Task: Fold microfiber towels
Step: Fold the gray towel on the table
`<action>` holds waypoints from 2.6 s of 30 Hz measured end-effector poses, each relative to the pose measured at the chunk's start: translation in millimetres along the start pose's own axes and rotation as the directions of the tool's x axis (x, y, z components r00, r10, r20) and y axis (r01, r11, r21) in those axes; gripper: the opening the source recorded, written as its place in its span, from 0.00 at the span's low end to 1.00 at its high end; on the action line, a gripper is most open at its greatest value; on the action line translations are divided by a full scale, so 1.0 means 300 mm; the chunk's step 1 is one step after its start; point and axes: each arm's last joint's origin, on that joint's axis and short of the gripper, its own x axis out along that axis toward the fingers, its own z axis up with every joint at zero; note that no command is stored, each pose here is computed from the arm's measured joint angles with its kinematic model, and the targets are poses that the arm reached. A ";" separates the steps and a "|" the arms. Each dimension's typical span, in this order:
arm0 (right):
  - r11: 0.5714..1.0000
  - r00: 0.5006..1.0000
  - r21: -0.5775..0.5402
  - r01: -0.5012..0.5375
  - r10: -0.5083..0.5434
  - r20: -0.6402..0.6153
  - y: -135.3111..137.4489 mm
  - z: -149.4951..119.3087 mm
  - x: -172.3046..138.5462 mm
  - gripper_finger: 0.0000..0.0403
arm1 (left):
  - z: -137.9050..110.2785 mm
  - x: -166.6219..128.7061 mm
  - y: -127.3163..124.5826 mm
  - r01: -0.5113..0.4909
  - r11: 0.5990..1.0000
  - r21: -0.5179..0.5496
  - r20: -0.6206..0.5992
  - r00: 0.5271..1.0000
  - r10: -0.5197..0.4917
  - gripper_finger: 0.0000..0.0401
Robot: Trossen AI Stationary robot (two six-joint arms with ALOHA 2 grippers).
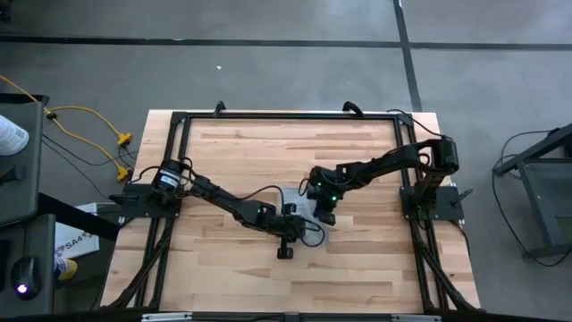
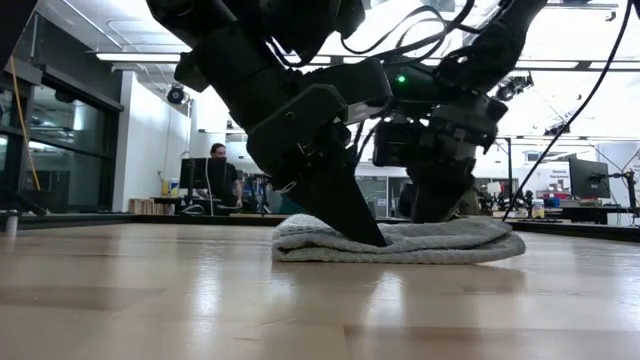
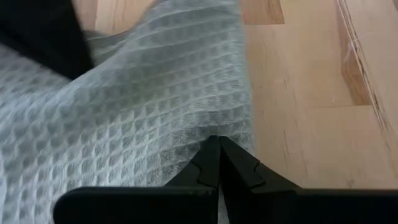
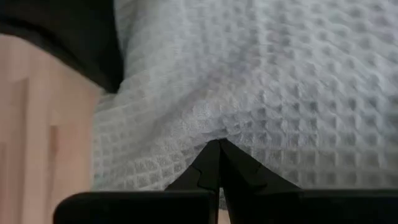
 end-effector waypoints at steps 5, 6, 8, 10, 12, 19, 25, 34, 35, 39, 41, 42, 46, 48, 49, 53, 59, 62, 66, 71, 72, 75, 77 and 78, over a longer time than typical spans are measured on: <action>0.996 0.998 -0.055 0.068 -0.068 -0.004 -0.020 0.042 -0.030 0.01 | 0.010 -0.002 -0.002 -0.002 1.000 0.002 -0.008 1.000 0.002 0.00; 0.994 0.996 -0.061 0.086 -0.087 -0.004 -0.025 0.048 -0.036 0.01 | 0.011 -0.002 -0.002 -0.002 1.000 0.002 -0.010 1.000 0.002 0.00; 0.993 0.994 -0.048 0.109 -0.110 -0.020 -0.037 0.055 -0.048 0.01 | 0.010 -0.002 -0.002 -0.003 1.000 0.003 -0.013 1.000 0.003 0.00; 0.993 0.992 -0.030 0.116 -0.117 -0.042 -0.045 0.055 -0.057 0.01 | 0.008 -0.003 -0.001 -0.006 1.000 0.001 -0.022 1.000 0.006 0.00; 0.992 0.991 -0.024 0.122 -0.123 -0.054 -0.046 0.052 -0.058 0.01 | 0.005 -0.003 0.000 -0.012 1.000 -0.009 -0.033 0.999 0.012 0.00; 0.995 0.992 0.034 0.095 -0.091 -0.085 -0.020 0.042 -0.049 0.01 | -0.005 -0.007 0.004 -0.036 0.999 -0.031 -0.073 0.997 0.034 0.00; 0.995 0.992 0.071 0.068 -0.060 -0.111 0.029 0.031 -0.028 0.01 | -0.015 -0.009 0.006 -0.044 0.998 -0.039 -0.105 0.994 0.040 0.00; 0.993 0.991 0.083 0.081 -0.071 -0.115 0.059 0.026 -0.016 0.01 | -0.018 -0.018 0.006 -0.033 0.999 -0.032 -0.126 0.992 0.029 0.00; 0.993 0.992 0.085 0.076 -0.067 -0.108 0.055 0.029 -0.017 0.01 | -0.013 -0.026 0.005 -0.026 0.999 -0.023 -0.122 0.992 0.023 0.00; 0.995 0.996 0.086 0.046 -0.039 -0.084 0.038 0.038 -0.034 0.01 | -0.009 -0.044 0.005 -0.019 0.999 0.026 -0.129 0.991 0.022 0.00; 0.995 0.997 0.089 0.043 -0.037 -0.062 0.030 0.046 -0.054 0.01 | -0.010 -0.053 0.006 -0.019 0.998 0.052 -0.138 0.990 0.026 0.01; 0.995 0.998 0.092 0.044 -0.039 -0.052 0.028 0.048 -0.069 0.01 | -0.006 -0.055 0.006 -0.018 0.998 0.064 -0.135 0.990 0.026 0.02; 0.996 0.999 0.085 0.035 -0.038 0.029 0.031 0.072 -0.141 0.01 | 0.028 -0.080 0.001 -0.011 0.995 0.101 -0.136 0.990 0.025 0.04; 0.996 0.998 0.088 0.033 -0.037 0.052 0.035 0.073 -0.182 0.01 | 0.043 -0.089 0.001 -0.025 0.991 0.128 -0.146 0.988 0.044 0.05; 0.996 0.997 0.080 0.029 -0.035 0.075 0.041 0.079 -0.198 0.01 | 0.052 -0.095 0.000 -0.028 0.990 0.142 -0.157 0.986 0.051 0.05; 0.994 0.988 0.080 0.069 -0.079 0.133 0.047 0.084 -0.262 0.01 | 0.094 -0.117 0.001 -0.067 0.969 0.236 -0.151 0.983 0.105 0.05; 0.980 0.977 0.134 0.147 -0.165 0.137 -0.009 0.083 -0.284 0.01 | 0.103 -0.121 0.081 -0.128 0.914 0.384 -0.186 0.959 0.213 0.05; 0.977 0.976 0.143 0.158 -0.176 0.125 -0.029 0.079 -0.291 0.01 | 0.091 -0.125 0.160 -0.156 0.912 0.380 -0.255 0.930 0.265 0.05; 0.973 0.978 0.163 0.162 -0.180 0.102 -0.049 0.069 -0.300 0.01 | 0.077 -0.149 0.269 -0.169 0.922 0.348 -0.345 0.892 0.293 0.05; 0.968 0.978 0.170 0.185 -0.198 0.062 -0.067 0.054 -0.308 0.01 | 0.061 -0.192 0.391 -0.008 0.976 0.219 -0.443 0.890 0.107 0.05; 0.967 0.978 0.175 0.186 -0.199 0.061 -0.071 0.053 -0.310 0.01 | 0.065 -0.200 0.417 0.045 0.983 0.180 -0.431 0.902 0.038 0.05; 0.966 0.980 0.192 0.176 -0.190 0.059 -0.084 0.051 -0.318 0.01 | 0.061 -0.250 0.488 0.223 0.973 0.063 -0.375 0.908 -0.184 0.05; 0.965 0.981 0.204 0.166 -0.182 0.063 -0.097 0.050 -0.326 0.01 | 0.061 -0.279 0.531 0.290 0.957 0.030 -0.305 0.914 -0.267 0.05; 0.964 0.982 0.209 0.162 -0.179 0.065 -0.103 0.050 -0.330 0.01 | 0.053 -0.295 0.548 0.299 0.954 0.016 -0.298 0.912 -0.281 0.05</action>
